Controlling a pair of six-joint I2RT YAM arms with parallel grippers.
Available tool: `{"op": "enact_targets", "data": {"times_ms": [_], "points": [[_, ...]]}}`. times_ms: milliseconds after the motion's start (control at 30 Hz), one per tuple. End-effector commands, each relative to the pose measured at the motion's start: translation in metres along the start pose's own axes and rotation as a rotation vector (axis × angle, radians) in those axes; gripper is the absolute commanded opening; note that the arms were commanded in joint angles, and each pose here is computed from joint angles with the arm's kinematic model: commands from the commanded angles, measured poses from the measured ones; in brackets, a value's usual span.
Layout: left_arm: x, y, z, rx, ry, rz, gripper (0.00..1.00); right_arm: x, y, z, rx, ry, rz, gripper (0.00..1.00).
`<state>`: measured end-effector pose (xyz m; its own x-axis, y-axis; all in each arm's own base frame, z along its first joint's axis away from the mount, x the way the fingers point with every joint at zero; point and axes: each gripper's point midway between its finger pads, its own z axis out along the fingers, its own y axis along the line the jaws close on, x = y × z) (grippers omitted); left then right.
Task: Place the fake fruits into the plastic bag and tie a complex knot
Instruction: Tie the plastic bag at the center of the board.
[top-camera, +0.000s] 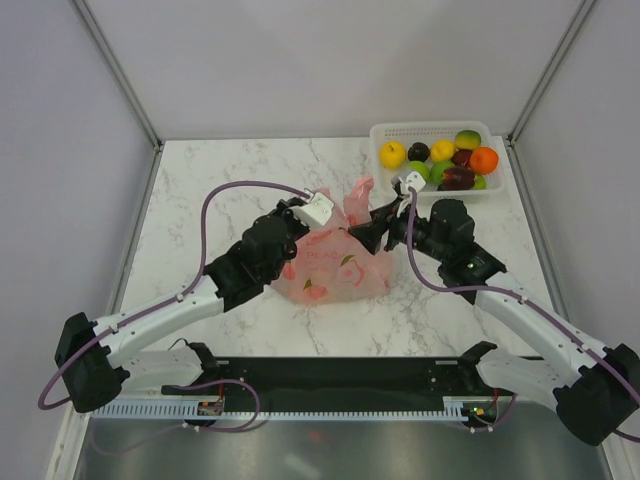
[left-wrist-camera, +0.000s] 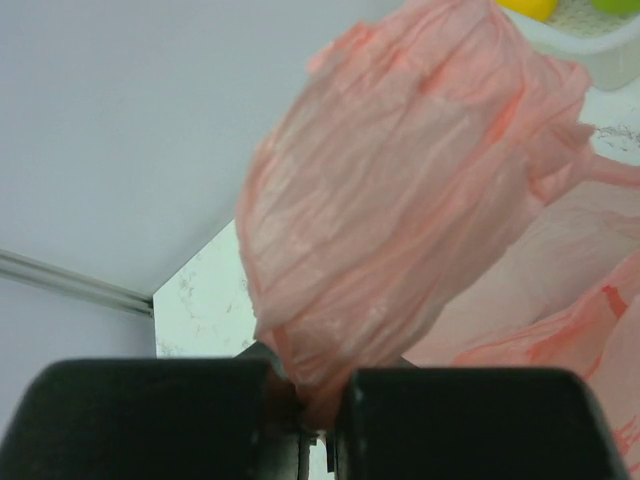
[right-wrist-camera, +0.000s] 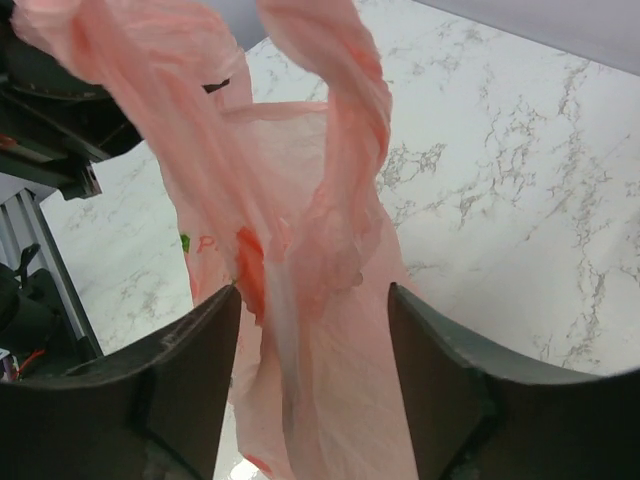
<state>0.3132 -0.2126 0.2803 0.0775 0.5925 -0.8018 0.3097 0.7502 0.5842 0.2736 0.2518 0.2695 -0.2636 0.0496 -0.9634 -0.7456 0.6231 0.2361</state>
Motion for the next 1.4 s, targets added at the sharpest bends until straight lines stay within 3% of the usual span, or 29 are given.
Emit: {"op": "enact_targets", "data": {"times_ms": [0, 167, 433, 500, 533, 667, 867, 1033, 1100, 1167, 1367], "points": [[-0.021, 0.026, -0.008, -0.076, -0.050, -0.134, 0.02, -0.010, 0.000, 0.007, -0.006, -0.020, -0.010, 0.70], [-0.022, 0.028, -0.009, -0.078, -0.054, -0.135, 0.02, -0.017, -0.008, 0.018, 0.059, -0.040, -0.004, 0.82], [-0.019, 0.033, -0.010, -0.108, -0.033, -0.147, 0.02, -0.037, -0.009, 0.023, 0.154, -0.163, 0.002, 0.77], [-0.018, 0.037, -0.009, -0.120, -0.022, -0.159, 0.02, -0.045, -0.018, 0.017, 0.212, -0.209, 0.020, 0.64], [-0.016, 0.039, -0.009, -0.133, -0.007, -0.167, 0.02, -0.045, -0.022, 0.016, 0.242, -0.208, 0.034, 0.48], [-0.008, 0.057, -0.009, -0.200, 0.033, -0.212, 0.02, -0.039, -0.046, 0.012, 0.377, -0.177, 0.045, 0.20], [0.015, 0.090, -0.005, -0.288, 0.097, -0.249, 0.02, -0.021, -0.076, -0.005, 0.567, -0.123, 0.057, 0.11], [0.025, 0.097, -0.001, -0.313, 0.144, -0.211, 0.02, -0.021, -0.080, -0.014, 0.605, -0.094, 0.045, 0.13], [0.024, 0.096, 0.000, -0.307, 0.140, -0.223, 0.02, -0.020, -0.074, -0.011, 0.571, -0.080, 0.040, 0.42], [0.022, 0.093, 0.001, -0.291, 0.129, -0.239, 0.02, -0.017, -0.071, -0.008, 0.548, -0.080, 0.051, 0.57], [0.021, 0.090, -0.001, -0.266, 0.122, -0.255, 0.02, -0.014, -0.070, 0.003, 0.551, -0.078, 0.093, 0.60]]}}
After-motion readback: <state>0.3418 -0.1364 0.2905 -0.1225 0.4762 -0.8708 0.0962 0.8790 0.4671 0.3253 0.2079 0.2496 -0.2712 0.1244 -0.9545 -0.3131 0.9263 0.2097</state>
